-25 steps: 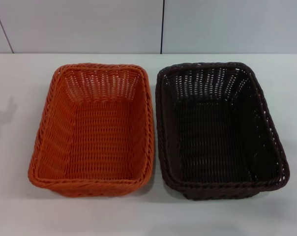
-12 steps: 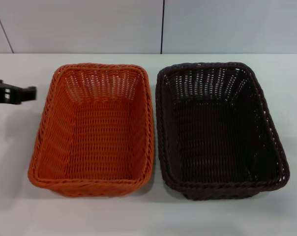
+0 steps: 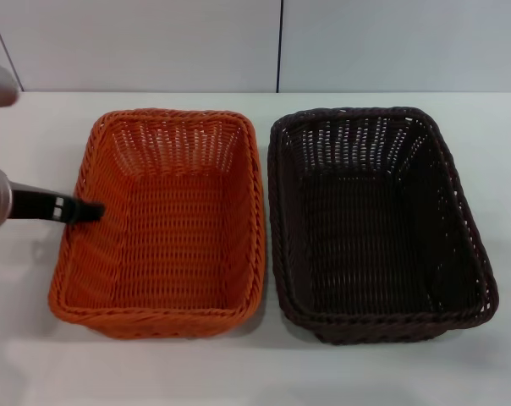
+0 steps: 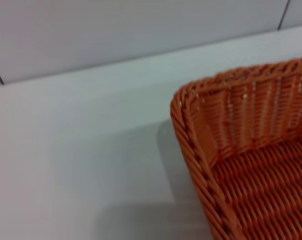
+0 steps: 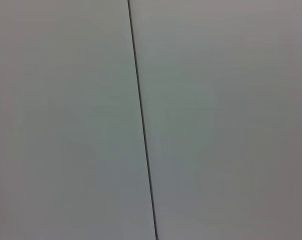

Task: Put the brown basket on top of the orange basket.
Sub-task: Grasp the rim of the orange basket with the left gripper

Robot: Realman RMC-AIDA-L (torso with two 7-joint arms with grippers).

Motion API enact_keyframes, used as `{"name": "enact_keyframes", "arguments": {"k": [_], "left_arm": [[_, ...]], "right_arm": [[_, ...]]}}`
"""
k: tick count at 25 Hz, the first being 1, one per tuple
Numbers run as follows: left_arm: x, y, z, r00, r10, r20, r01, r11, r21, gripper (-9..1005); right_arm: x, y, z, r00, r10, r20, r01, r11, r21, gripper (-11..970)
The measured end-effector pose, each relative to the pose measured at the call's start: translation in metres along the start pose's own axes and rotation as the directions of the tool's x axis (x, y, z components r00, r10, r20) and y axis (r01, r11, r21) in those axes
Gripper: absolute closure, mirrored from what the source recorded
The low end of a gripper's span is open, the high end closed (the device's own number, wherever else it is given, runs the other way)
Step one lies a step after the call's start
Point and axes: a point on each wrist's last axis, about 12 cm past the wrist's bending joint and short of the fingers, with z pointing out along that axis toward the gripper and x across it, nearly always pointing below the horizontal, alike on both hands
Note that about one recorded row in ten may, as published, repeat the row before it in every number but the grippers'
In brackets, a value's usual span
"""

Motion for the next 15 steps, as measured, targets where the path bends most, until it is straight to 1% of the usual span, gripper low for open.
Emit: {"name": "enact_keyframes", "arguments": {"k": [4, 9, 14, 15], "left_arm": [[0.000, -0.002, 0.007, 0.999, 0.005, -0.035, -0.005, 1.000, 0.001, 211], [-0.002, -0.008, 0.018, 0.996, 0.022, -0.085, -0.021, 1.000, 0.020, 212], [-0.006, -0.012, 0.026, 0.994, 0.034, -0.106, -0.031, 0.999, 0.030, 213], [-0.007, -0.012, 0.027, 0.993, 0.037, -0.110, -0.034, 0.999, 0.031, 237]], "right_arm": [[0.000, 0.000, 0.000, 1.000, -0.001, -0.001, 0.001, 1.000, -0.001, 236], [0.000, 0.000, 0.001, 1.000, -0.002, 0.000, 0.002, 1.000, -0.001, 236], [0.000, -0.001, 0.002, 1.000, -0.003, 0.002, 0.003, 1.000, 0.002, 237], [0.000, -0.001, 0.002, 1.000, -0.004, 0.001, 0.004, 1.000, 0.002, 237]]}}
